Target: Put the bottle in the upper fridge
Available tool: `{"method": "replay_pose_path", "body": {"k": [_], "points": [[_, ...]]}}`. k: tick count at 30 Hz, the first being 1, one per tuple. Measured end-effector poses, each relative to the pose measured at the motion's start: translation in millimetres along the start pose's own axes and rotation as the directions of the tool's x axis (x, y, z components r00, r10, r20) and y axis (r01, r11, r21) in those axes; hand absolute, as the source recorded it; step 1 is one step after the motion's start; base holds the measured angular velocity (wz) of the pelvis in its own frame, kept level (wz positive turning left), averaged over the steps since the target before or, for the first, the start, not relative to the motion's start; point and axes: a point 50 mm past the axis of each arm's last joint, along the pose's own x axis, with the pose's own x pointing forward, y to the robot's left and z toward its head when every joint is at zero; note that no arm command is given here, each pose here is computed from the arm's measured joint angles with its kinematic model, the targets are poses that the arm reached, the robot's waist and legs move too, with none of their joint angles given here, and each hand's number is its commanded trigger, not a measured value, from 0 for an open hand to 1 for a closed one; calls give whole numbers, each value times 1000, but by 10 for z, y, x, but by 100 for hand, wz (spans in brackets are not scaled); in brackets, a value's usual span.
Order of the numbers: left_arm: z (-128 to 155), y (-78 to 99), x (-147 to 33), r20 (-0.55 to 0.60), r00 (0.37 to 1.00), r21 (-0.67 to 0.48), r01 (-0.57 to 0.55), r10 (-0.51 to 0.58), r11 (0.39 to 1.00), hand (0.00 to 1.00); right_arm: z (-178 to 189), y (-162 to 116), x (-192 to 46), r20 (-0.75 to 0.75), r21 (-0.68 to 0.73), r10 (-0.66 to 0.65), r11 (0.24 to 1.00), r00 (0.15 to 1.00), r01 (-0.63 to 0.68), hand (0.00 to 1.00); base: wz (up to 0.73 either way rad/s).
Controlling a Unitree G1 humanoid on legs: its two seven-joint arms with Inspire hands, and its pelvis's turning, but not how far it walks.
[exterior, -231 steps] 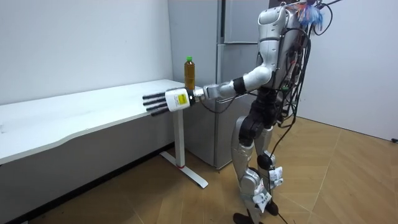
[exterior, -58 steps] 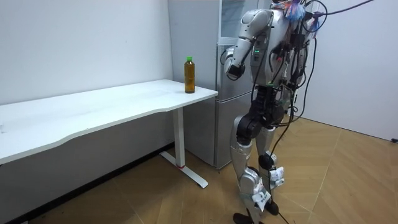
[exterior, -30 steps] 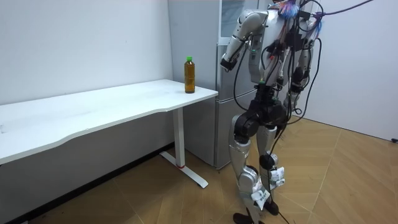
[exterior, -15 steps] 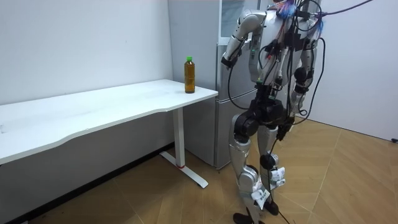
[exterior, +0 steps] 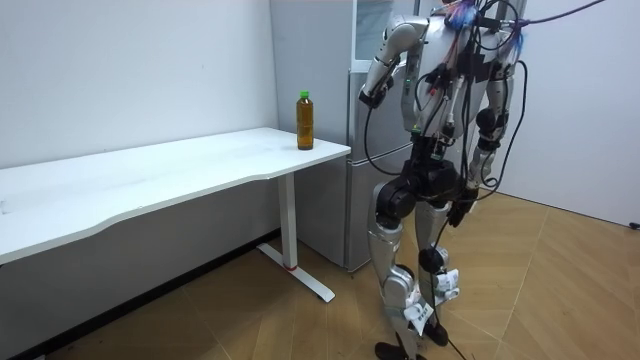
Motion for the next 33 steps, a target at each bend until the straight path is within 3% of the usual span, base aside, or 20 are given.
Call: {"method": "replay_pose_path", "body": {"k": [9, 15, 17, 22, 30, 33], "points": [[-39, 51, -30, -30, 1000, 3, -9, 9, 1000, 0, 97, 61, 12, 34, -9, 31, 999, 999, -31, 0, 29], [-50, 83, -174, -69, 997, 36, -35, 37, 999, 0, 13, 16, -3, 19, 12, 16, 1000, 1000, -16, 0, 29], [17, 89, -257, -50, 997, 60, -62, 66, 996, 0, -61, 9, -13, 7, 15, 13, 1000, 1000, -14, 0, 29], [174, 85, -272, 16, 997, 107, -76, 74, 991, 0, -102, 0, -18, 2, 16, -2, 1000, 1000, 2, 0, 25], [125, 175, -599, 16, 964, 141, -264, 264, 954, 0, -194, 53, -15, -10, -22, -1, 1000, 1000, 1, 0, 13], [169, 230, -702, 13, 945, 209, -321, 326, 924, 0, -216, 75, -12, -20, -27, 2, 1000, 1000, -2, 0, 12]]}}
